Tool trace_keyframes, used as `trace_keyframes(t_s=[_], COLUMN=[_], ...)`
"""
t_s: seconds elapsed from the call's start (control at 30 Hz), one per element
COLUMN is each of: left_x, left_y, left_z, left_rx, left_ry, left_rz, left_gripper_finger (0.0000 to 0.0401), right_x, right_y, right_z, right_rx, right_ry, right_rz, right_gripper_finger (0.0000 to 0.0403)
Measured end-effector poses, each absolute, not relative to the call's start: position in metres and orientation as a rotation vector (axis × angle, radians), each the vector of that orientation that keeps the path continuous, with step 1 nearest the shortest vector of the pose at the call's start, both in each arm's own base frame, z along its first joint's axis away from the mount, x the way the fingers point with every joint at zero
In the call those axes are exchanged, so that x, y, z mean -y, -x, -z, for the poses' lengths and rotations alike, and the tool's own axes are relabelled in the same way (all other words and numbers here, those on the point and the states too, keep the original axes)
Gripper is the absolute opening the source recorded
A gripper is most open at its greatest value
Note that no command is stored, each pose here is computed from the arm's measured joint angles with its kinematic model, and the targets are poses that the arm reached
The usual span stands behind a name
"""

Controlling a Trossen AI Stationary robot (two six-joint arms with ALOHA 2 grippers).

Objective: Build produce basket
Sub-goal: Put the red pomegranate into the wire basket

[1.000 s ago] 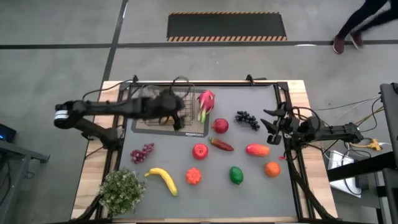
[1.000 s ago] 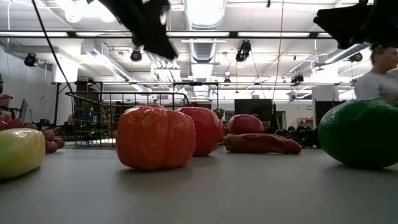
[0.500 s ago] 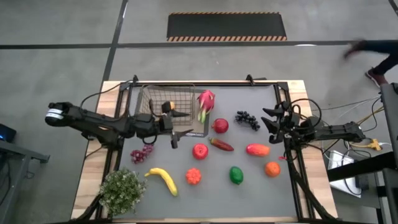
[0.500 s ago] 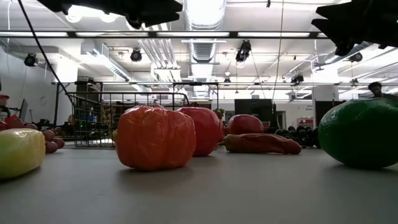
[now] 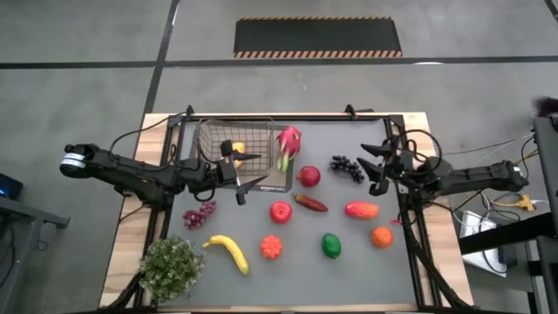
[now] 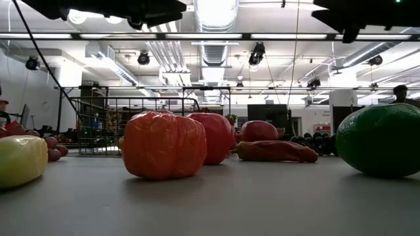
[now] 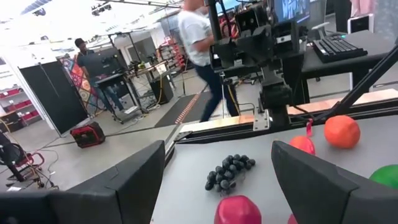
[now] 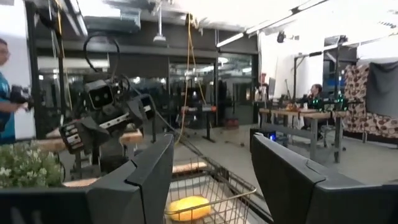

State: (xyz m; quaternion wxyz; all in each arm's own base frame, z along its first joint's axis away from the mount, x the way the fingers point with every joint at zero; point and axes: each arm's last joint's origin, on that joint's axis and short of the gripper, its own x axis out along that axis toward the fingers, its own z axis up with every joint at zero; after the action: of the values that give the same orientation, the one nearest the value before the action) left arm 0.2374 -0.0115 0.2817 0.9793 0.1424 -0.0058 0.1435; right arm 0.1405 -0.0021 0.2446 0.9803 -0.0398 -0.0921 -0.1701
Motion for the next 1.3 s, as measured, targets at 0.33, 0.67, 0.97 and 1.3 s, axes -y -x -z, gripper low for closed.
trace_keyframes(t_s=[0.33,0.67,0.97,1.3], left_x=[0.011,0.011,0.01,0.009], left_y=[-0.235,-0.235,-0.223,-0.213], left_z=[-0.272,-0.274,-0.29,-0.29], left_rx=[-0.009,-0.002,0.074,0.091], left_ry=[-0.284,-0.308,-0.292,-0.259], left_rz=[-0.286,-0.287,-0.3,-0.302], left_gripper_finger=[0.0276,0.0276,0.0276,0.0276], right_x=[0.003,0.003,0.014,0.036], right_y=[-0.182,-0.212,-0.23,-0.267], right_z=[-0.271,-0.286,-0.308,-0.304], right_rx=[-0.075,-0.462,-0.698,-1.047], right_ry=[0.084,0.104,-0.058,-0.154], right_rz=[0.48,0.515,0.494,0.516], right_gripper_finger=[0.0203,0.0203,0.0204,0.0301])
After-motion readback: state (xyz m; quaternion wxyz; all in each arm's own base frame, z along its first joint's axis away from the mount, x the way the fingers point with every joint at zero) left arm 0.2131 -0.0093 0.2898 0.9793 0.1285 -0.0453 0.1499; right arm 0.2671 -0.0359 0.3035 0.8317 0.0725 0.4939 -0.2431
